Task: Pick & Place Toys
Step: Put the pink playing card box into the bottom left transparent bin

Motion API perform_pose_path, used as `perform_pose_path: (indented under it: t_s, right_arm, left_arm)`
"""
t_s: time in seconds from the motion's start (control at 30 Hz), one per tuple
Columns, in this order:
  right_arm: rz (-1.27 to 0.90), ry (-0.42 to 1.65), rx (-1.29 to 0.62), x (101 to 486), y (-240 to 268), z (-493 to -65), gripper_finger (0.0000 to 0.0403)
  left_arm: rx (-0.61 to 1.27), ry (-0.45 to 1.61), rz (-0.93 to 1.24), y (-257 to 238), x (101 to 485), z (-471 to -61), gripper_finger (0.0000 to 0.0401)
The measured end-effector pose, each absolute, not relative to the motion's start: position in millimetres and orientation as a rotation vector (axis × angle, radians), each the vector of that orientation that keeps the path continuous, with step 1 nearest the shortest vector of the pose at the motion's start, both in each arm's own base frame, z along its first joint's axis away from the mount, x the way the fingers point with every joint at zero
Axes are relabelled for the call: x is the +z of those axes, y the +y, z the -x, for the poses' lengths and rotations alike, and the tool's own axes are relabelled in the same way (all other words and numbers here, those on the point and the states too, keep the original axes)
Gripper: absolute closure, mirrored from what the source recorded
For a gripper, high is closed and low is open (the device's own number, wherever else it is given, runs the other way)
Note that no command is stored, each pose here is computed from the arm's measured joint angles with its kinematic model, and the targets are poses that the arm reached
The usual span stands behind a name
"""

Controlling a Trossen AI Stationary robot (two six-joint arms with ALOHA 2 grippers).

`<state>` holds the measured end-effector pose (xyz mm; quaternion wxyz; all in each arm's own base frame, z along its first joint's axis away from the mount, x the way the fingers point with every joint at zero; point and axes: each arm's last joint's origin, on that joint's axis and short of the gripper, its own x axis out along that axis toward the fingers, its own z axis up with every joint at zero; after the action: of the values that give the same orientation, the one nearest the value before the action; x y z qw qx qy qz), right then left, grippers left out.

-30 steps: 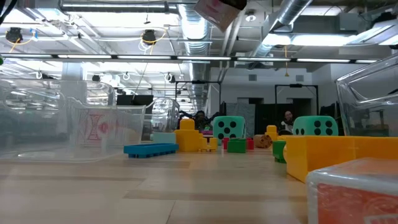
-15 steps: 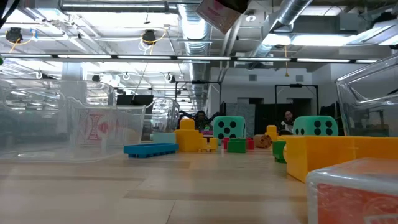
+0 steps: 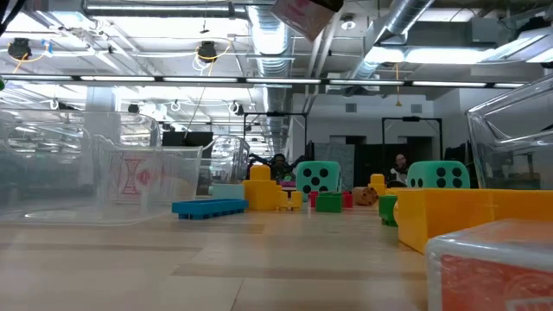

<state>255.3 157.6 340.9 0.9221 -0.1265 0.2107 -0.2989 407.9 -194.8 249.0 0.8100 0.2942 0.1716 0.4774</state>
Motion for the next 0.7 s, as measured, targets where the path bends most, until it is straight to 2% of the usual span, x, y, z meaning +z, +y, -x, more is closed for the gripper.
perform_pose_path:
  t_s: [0.7]
  right_arm:
    - [0.195,0.428,-0.569,342.4,161.1,-258.3,0.0047]
  left_arm:
    - [1.054,0.339,-0.56,-186.5,258.3,-420.3,0.0103]
